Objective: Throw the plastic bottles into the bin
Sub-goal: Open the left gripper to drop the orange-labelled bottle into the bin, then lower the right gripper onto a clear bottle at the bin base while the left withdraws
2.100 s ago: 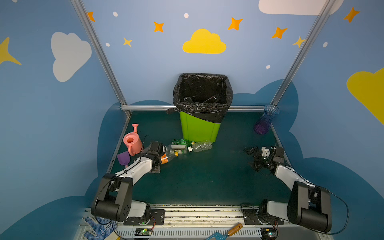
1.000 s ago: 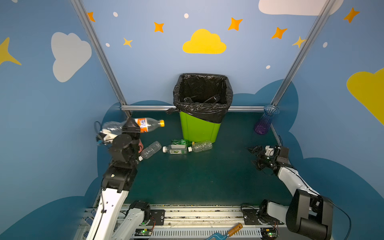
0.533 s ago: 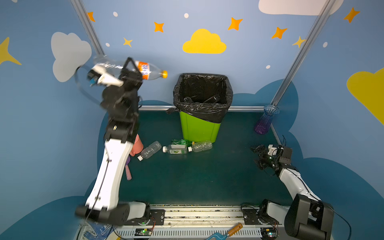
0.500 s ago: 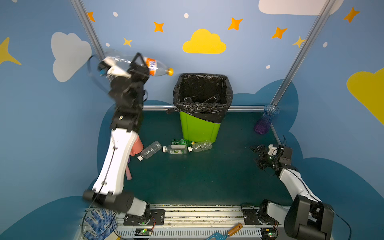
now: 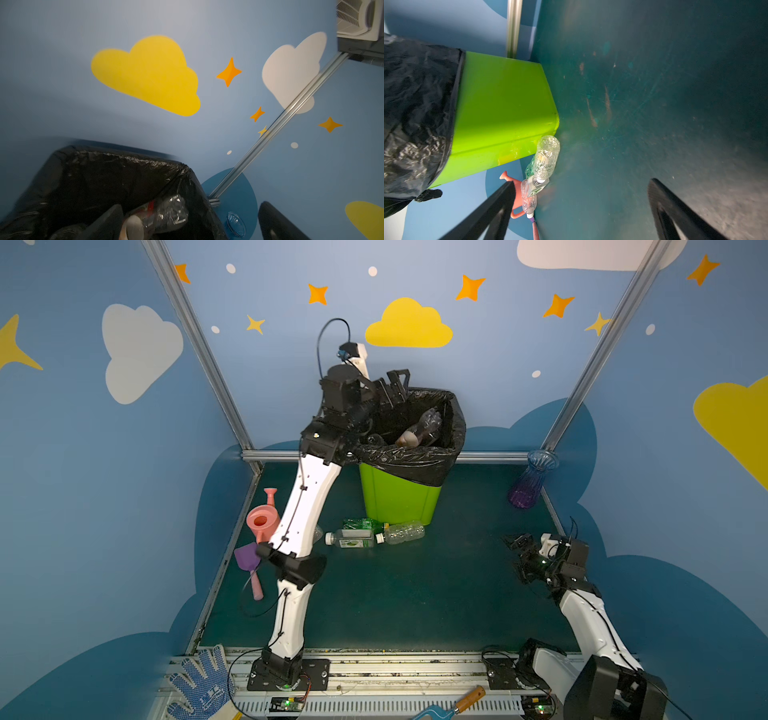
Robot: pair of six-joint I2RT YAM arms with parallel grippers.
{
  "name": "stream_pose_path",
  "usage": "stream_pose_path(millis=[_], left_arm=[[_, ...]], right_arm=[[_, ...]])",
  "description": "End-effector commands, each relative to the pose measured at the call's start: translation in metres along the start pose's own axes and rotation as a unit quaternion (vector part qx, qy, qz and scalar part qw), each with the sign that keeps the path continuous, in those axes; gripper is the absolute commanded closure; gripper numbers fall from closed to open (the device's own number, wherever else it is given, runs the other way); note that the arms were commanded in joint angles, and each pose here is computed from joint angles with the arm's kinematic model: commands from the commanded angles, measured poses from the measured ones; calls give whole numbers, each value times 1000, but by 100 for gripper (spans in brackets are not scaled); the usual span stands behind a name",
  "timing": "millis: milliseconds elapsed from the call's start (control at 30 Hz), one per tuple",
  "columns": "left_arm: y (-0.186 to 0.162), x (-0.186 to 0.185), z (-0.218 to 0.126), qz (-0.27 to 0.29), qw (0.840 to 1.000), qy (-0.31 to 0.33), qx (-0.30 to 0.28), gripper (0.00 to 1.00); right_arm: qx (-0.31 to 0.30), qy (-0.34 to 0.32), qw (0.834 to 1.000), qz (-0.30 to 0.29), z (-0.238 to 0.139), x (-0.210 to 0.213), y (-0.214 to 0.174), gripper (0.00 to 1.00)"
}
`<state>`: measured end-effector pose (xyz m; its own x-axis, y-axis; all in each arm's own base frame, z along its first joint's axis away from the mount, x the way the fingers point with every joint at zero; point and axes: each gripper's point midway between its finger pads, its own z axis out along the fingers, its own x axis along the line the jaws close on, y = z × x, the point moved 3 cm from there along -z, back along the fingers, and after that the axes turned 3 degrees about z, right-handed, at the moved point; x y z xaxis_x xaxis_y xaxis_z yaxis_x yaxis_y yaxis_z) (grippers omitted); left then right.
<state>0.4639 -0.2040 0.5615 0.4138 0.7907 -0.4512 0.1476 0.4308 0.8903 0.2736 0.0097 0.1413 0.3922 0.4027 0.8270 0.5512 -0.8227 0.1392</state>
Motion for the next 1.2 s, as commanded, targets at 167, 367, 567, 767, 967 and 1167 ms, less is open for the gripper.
stream_pose_path(millis=[167,367,567,767,967,1167], left_arm=[[-17,42,-83,42,992,62,-99,0],[-75,92,-138,69,985,151,-36,0],[-150,158,-203,40,966,254,24,0],[-218,203,-254,10,941,328,78,0],[-274,228,-274,-19,923,361,135,0],[-294,234,-282,-34,917,366,156,0]], right_arm=[[25,2,999,28,12,-6,-4,3],[41,6,998,39,36,10,-20,3],[44,10,997,65,71,39,-49,3],[72,-10,996,49,110,76,-99,3],[97,-29,992,79,151,105,-153,5],[82,-52,993,71,176,123,-175,5]])
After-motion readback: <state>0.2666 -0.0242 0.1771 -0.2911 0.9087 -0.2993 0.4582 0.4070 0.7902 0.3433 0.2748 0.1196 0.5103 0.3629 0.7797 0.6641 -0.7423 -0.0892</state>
